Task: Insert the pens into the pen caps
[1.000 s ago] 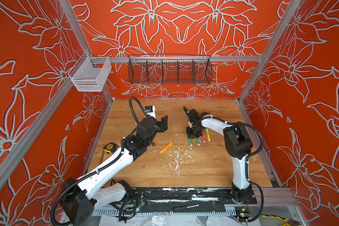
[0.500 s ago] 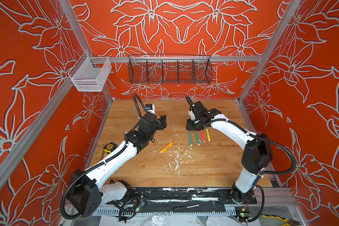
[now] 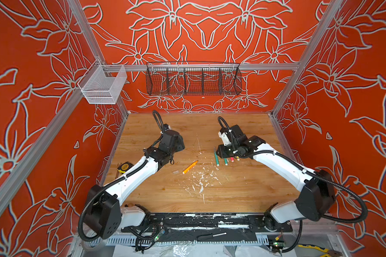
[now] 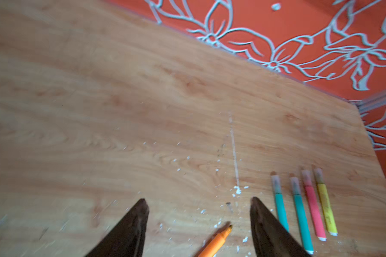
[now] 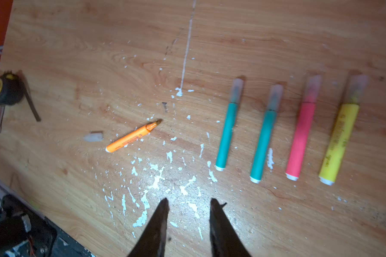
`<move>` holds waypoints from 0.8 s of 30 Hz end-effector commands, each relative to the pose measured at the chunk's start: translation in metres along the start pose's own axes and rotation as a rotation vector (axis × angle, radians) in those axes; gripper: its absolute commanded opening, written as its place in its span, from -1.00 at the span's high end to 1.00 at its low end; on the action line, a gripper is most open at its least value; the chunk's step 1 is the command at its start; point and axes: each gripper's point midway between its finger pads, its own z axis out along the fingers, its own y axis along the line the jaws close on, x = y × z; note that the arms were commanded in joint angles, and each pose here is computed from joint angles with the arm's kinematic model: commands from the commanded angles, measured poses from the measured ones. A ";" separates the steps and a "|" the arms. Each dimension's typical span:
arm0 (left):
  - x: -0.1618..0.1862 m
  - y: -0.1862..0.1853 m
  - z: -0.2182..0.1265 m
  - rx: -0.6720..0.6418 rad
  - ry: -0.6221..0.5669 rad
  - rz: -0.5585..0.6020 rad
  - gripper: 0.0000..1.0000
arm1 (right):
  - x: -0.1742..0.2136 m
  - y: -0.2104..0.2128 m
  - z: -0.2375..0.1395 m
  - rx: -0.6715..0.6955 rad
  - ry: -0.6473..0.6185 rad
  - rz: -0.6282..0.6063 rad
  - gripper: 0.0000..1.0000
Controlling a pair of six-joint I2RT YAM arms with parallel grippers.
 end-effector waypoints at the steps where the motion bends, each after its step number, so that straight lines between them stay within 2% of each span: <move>1: 0.002 0.044 -0.028 -0.069 -0.014 -0.153 -0.43 | 0.004 0.048 0.022 -0.033 0.064 -0.254 0.32; 9: 0.010 0.116 -0.063 -0.150 0.024 -0.294 -0.48 | -0.006 0.138 0.089 -0.152 0.080 -0.557 0.14; 12: 0.008 0.132 -0.069 -0.168 0.017 -0.347 -0.53 | 0.002 0.155 0.115 -0.184 0.116 -0.613 0.06; 17: 0.003 0.144 -0.071 -0.151 -0.012 -0.425 -0.55 | 0.011 0.169 0.148 -0.169 0.145 -0.684 0.01; 24: 0.003 0.142 -0.069 -0.131 -0.011 -0.420 -0.55 | 0.032 0.177 0.175 -0.153 0.212 -0.760 0.00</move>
